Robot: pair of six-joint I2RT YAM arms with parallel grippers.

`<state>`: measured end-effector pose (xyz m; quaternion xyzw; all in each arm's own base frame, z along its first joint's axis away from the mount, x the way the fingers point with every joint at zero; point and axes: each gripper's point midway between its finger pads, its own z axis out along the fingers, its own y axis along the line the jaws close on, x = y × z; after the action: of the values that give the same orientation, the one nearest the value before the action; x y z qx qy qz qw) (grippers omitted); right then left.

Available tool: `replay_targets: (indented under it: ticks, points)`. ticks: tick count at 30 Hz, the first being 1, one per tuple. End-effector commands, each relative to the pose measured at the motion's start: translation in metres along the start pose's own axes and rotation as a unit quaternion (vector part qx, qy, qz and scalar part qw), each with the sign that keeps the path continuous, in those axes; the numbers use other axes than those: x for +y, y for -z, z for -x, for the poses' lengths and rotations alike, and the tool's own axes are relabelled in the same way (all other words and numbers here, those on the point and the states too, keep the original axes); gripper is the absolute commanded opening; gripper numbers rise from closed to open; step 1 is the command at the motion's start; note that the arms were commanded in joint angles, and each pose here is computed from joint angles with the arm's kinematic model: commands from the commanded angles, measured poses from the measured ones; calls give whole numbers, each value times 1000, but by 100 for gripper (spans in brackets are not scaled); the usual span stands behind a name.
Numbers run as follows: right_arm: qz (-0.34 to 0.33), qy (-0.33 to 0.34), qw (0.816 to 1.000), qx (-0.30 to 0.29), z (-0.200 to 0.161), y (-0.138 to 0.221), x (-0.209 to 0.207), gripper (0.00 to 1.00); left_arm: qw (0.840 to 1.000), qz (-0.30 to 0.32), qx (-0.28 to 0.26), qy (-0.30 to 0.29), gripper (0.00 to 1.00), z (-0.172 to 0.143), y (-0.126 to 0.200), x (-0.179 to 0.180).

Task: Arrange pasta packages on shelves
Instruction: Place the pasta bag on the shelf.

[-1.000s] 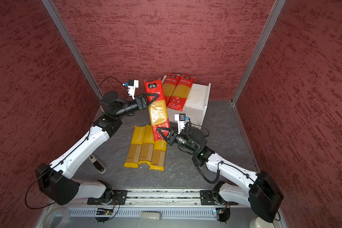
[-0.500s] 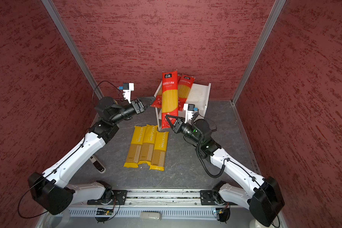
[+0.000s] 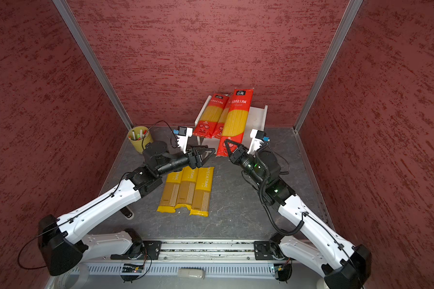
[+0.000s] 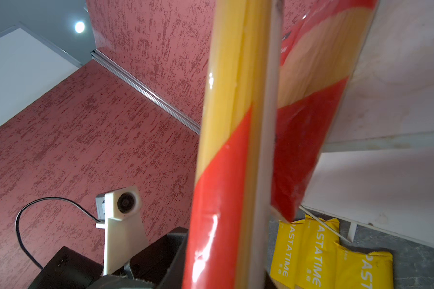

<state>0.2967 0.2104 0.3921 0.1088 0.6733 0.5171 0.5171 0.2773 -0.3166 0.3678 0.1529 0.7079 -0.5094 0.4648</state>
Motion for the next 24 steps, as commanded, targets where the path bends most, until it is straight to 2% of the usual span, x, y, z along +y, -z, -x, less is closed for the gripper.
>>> replay_targets:
  ticks: [1, 11, 20, 24]
  points:
    - [52, 23, 993, -104, 62, 26, 55, 0, 999, 2, -23, -26, 73, 6, 4, -6]
    - [17, 27, 991, -131, 81, 36, 52, 0, 1000, 12, -11, -25, 73, -7, -1, 1]
    - [-26, 40, 993, -108, 113, 4, 50, 0, 999, 16, -7, -27, 73, -11, -4, 1]
    - [-23, 3, 997, -69, 111, -16, 35, 0, 999, 19, -7, -30, 73, -11, -2, 1]
